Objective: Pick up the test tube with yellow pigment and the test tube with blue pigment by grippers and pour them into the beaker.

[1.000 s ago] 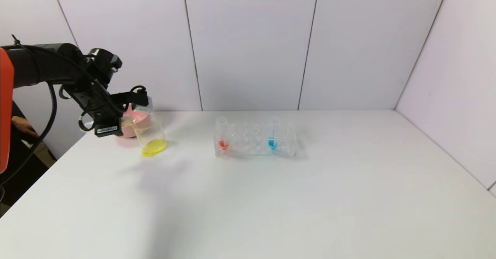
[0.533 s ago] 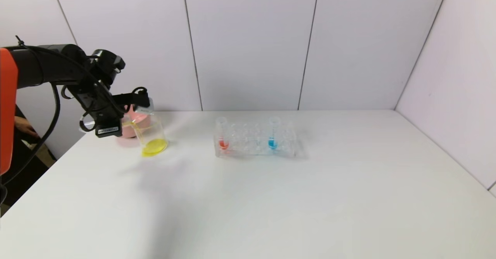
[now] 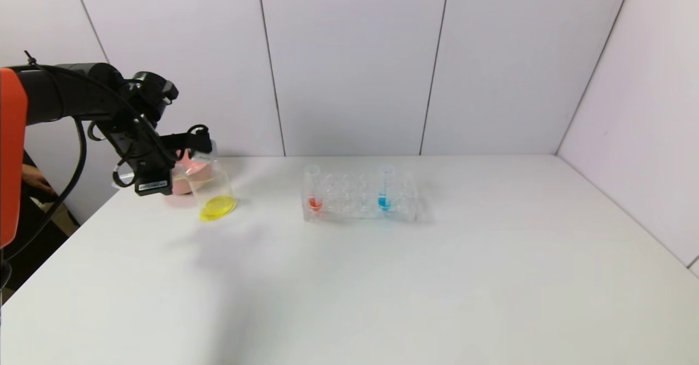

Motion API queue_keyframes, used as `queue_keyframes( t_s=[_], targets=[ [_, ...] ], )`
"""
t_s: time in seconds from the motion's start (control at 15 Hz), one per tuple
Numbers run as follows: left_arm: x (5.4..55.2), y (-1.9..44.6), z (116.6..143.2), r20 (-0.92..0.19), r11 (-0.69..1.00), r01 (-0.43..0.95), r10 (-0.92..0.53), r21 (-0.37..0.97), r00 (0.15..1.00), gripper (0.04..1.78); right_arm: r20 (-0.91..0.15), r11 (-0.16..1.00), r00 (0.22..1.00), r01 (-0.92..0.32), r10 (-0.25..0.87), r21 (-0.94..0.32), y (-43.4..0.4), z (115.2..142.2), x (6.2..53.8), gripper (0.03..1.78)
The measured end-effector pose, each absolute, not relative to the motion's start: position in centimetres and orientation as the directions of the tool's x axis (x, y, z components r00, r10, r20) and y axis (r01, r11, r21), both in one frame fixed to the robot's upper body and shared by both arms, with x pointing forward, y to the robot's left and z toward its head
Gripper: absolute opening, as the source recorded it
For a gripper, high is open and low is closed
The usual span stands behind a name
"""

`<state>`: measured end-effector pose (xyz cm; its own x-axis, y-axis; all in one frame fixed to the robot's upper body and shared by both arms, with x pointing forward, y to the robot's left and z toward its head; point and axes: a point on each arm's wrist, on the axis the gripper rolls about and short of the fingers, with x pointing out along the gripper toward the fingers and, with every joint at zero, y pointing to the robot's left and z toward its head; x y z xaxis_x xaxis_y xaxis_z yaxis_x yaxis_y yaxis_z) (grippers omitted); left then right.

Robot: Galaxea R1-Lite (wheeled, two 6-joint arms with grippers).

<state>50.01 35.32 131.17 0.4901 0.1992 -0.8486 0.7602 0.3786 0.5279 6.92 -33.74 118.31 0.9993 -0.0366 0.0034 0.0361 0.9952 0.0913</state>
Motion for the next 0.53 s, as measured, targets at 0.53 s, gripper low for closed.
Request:
queue_keyframes(
  t_s=[0.53],
  targets=[
    [49.74, 35.22, 131.51, -0.849, 0.415, 0.744, 0.191, 0.524, 0.492, 0.54, 0.003, 0.995, 0.999, 0.037, -0.037, 0.092, -33.74, 118.3, 6.92, 1.71]
  ],
)
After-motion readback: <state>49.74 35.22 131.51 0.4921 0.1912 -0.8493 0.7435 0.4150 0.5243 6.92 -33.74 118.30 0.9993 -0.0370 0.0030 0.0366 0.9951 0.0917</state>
